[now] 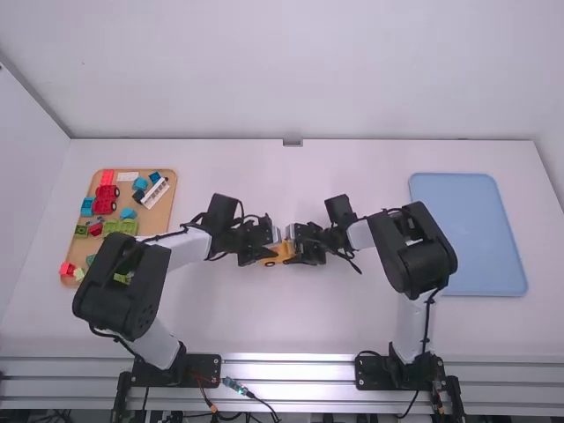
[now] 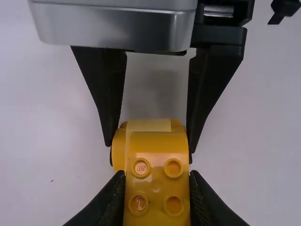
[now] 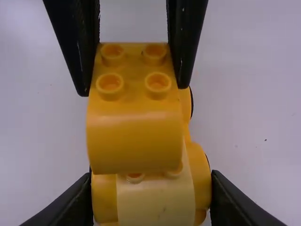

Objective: Assemble lego blocks to make yellow taxi

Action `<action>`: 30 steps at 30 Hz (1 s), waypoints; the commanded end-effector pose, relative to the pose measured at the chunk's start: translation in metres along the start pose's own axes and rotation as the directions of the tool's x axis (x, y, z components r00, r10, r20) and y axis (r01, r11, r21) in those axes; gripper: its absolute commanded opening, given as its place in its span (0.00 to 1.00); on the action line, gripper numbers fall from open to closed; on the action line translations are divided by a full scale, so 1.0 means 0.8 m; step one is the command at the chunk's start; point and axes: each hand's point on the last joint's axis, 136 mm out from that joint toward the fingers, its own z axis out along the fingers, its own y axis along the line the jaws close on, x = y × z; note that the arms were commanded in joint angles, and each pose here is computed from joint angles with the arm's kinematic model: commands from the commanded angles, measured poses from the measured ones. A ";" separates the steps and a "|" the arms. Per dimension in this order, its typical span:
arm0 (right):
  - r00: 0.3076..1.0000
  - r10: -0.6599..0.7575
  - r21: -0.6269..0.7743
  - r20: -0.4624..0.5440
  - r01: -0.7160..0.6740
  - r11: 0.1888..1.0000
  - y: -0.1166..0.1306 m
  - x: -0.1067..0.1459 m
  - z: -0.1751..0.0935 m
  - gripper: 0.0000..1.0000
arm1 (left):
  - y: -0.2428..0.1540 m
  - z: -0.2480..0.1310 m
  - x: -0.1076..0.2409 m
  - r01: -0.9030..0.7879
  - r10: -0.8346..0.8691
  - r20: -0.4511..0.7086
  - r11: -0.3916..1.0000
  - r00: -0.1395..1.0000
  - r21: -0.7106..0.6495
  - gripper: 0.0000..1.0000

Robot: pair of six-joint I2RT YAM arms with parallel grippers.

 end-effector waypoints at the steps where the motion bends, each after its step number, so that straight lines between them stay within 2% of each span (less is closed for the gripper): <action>1: 0.988 0.067 0.012 -0.140 -0.066 0.998 0.014 0.043 0.004 0.47 | -0.014 0.005 0.000 0.014 -0.015 0.017 0.999 1.000 0.042 0.02; 15: 0.987 0.053 0.011 -0.150 -0.052 0.999 0.015 0.042 0.008 0.46 | -0.012 0.015 0.014 0.072 -0.071 -0.015 0.997 0.997 0.040 0.02; 22: 0.985 0.077 0.035 -0.153 -0.073 0.997 0.008 0.042 0.008 0.45 | -0.011 0.015 0.025 0.094 -0.092 -0.062 0.995 0.994 0.020 0.02; 26: 0.985 0.070 0.033 -0.156 -0.066 0.997 0.009 0.043 0.008 0.45 | -0.002 0.013 0.040 0.140 -0.143 -0.130 0.990 0.981 -0.031 0.02; 30: 0.985 0.072 0.035 -0.156 -0.067 0.997 0.008 0.043 0.007 0.45 | -0.005 0.012 0.043 0.126 -0.127 -0.155 0.992 0.980 -0.015 0.02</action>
